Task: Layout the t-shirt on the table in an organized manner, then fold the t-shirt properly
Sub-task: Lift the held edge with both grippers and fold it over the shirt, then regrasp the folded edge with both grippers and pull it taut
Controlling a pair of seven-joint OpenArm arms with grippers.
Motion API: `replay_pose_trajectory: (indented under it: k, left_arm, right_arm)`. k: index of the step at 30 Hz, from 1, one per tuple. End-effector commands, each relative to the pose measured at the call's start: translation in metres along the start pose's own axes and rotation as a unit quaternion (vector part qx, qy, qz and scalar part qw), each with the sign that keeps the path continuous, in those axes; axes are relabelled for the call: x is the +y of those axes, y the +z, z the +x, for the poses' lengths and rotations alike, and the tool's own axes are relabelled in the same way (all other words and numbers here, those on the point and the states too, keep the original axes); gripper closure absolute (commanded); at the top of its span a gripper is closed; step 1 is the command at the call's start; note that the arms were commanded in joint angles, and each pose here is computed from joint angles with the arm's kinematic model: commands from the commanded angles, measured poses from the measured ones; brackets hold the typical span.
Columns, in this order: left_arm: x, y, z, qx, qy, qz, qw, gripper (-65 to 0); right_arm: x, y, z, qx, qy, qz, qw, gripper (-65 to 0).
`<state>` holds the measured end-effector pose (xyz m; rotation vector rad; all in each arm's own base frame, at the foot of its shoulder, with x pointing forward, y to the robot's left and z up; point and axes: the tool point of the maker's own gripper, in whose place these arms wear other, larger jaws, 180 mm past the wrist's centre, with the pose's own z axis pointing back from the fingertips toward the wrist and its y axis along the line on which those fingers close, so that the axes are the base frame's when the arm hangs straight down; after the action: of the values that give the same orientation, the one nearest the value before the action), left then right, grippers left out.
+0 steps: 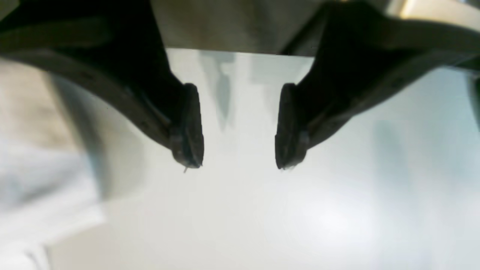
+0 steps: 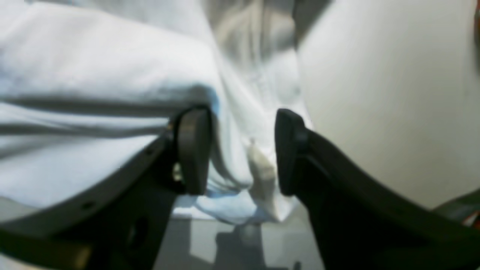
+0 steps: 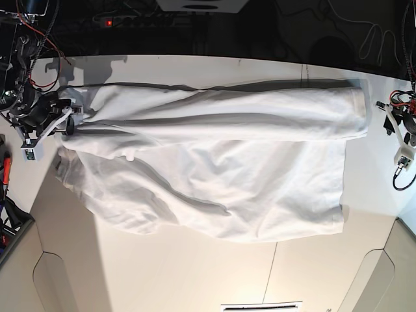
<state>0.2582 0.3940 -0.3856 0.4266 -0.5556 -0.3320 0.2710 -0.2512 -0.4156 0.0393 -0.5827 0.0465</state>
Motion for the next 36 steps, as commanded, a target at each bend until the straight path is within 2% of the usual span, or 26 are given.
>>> replay_pose_trajectory:
  k: [1, 4, 8, 10, 12, 13, 14, 15, 17, 19, 23, 25, 27, 29, 33, 36]
  left_arm:
    - [0.020, 0.004, 0.012, -0.015, -0.008, 0.027, 0.999, -33.9]
    - [0.023, 0.005, 0.016, -0.020, -0.005, 0.031, 0.999, -33.9]
    - [0.025, 0.006, 0.022, -0.027, -0.004, 0.034, 0.999, -33.8]
    - [0.025, 0.007, 0.030, -0.038, 0.006, 0.029, 0.999, -31.5]
    - [0.022, 0.008, 0.041, -0.057, 0.029, 0.015, 0.998, -20.6]
    - [0.018, 0.009, 0.049, -0.070, 0.041, 0.003, 0.997, -12.2]
    - [0.011, 0.011, 0.058, -0.086, 0.046, -0.019, 0.995, -2.9]
    - [0.003, 0.014, 0.067, -0.102, 0.049, -0.043, 0.993, 0.0]
    - [-0.016, 0.021, 0.085, -0.135, 0.066, -0.093, 0.984, 0.0]
    - [-0.039, 0.028, 0.095, -0.152, 0.070, -0.139, 0.976, 0.0]
    - [-0.101, 0.041, 0.090, -0.132, 0.083, -0.262, 0.952, 0.0]
    - [-0.125, 0.048, 0.085, -0.131, 0.089, -0.305, 0.939, 0.0]
    - [-0.140, 0.049, 0.077, -0.126, 0.095, -0.319, 0.935, 0.0]
    - [-0.148, 0.048, 0.069, -0.117, 0.097, -0.321, 0.935, 0.0]
    - [-0.146, 0.038, 0.060, -0.109, 0.091, -0.293, 0.945, 0.0]
    - [-0.143, 0.025, 0.045, -0.085, 0.112, -0.277, 0.950, 0.0]
  right_arm:
    - [-0.008, 0.007, 0.025, -0.030, 0.006, -0.010, 0.9995, -27.7]
    - [-0.006, 0.011, 0.043, -0.042, 0.007, -0.006, 0.9991, -27.7]
    - [-0.002, 0.022, 0.073, -0.082, 0.017, -0.005, 0.9965, -27.7]
    - [0.001, 0.028, 0.088, -0.102, 0.021, -0.004, 0.9946, -27.7]
    - [0.006, 0.033, 0.102, -0.123, 0.019, 0.008, 0.9922, -24.4]
    - [0.010, 0.035, 0.107, -0.130, 0.020, 0.017, 0.9912, -17.9]
    - [0.015, 0.037, 0.110, -0.134, 0.026, 0.031, 0.9901, -7.3]
    - [0.023, 0.039, 0.111, -0.137, 0.030, 0.050, 0.9888, 0.0]
    - [0.036, 0.041, 0.111, -0.143, 0.033, 0.084, 0.9857, 0.0]
    - [0.043, 0.041, 0.110, -0.144, 0.042, 0.099, 0.9838, 0.0]
    - [0.045, 0.037, 0.093, -0.124, 0.038, 0.101, 0.9864, 0.0]
    - [0.048, 0.035, 0.078, -0.110, 0.033, 0.107, 0.9876, 0.0]
    - [0.050, 0.033, 0.063, -0.095, 0.029, 0.110, 0.9889, 0.0]
    - [0.049, 0.030, 0.051, -0.089, 0.028, 0.108, 0.9898, 0.0]
    - [0.028, 0.014, 0.035, -0.081, 0.036, 0.063, 0.9941, 0.0]
    - [0.016, -0.005, 0.015, -0.055, 0.014, 0.058, 0.9967, 0.0]
